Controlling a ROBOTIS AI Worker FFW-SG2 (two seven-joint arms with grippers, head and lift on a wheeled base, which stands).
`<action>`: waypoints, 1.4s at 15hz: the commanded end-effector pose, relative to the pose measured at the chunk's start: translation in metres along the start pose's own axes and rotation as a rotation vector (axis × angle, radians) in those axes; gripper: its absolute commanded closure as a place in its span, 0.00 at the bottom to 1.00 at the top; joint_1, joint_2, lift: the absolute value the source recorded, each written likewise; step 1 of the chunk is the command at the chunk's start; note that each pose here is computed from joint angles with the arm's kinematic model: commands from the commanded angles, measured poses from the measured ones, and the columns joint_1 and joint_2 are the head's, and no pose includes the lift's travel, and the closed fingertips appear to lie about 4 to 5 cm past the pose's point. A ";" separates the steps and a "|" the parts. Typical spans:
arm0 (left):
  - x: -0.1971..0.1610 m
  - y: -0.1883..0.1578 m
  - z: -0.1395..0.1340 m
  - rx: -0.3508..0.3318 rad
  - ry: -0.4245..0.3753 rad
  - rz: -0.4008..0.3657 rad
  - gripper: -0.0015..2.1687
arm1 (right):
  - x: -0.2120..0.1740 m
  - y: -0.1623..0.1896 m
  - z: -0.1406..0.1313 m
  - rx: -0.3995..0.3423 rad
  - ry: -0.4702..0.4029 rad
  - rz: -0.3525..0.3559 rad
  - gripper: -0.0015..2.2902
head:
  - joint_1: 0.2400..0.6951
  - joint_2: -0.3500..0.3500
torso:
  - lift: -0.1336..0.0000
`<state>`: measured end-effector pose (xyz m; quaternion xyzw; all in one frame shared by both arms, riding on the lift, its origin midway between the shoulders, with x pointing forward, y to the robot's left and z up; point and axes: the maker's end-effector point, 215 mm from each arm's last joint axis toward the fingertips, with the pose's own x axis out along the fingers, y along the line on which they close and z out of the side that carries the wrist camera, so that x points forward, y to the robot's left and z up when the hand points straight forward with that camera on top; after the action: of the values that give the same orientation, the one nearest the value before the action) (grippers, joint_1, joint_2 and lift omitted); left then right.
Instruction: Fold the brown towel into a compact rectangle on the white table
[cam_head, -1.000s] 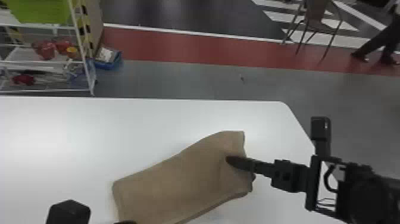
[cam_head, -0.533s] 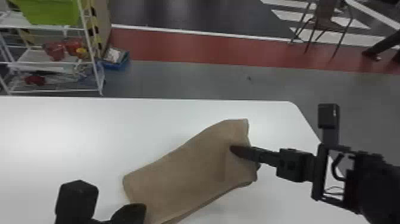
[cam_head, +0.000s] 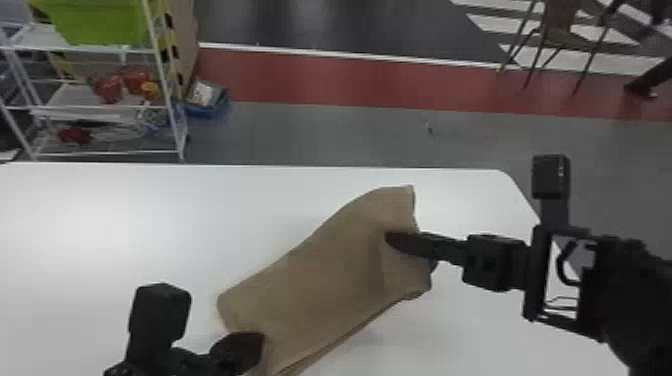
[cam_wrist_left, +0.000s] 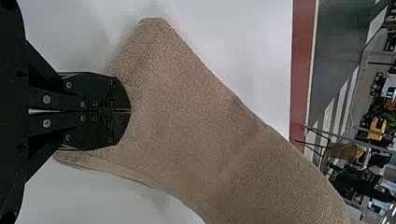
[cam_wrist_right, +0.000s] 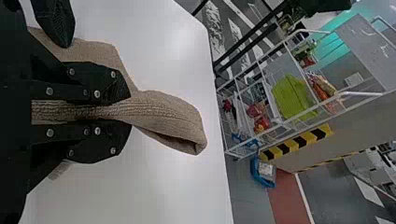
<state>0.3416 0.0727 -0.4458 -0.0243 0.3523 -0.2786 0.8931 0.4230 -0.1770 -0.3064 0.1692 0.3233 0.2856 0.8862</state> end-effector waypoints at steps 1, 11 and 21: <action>0.005 -0.001 0.003 -0.008 -0.010 -0.004 0.99 | 0.007 0.005 -0.002 -0.006 0.018 0.004 0.44 | 1.00 0.28 | 0.09; 0.015 -0.002 0.005 -0.015 -0.026 -0.017 0.99 | 0.079 0.066 -0.043 -0.110 0.186 0.054 0.44 | 1.00 0.42 | 0.09; 0.027 -0.004 0.014 -0.023 -0.045 -0.045 0.99 | 0.118 0.075 -0.090 -0.117 0.332 0.061 0.44 | 1.00 0.53 | 0.09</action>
<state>0.3631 0.0550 -0.4490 -0.0470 0.3340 -0.2923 0.8948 0.4084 -0.0375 -0.3850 0.0774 0.4313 0.3550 0.8258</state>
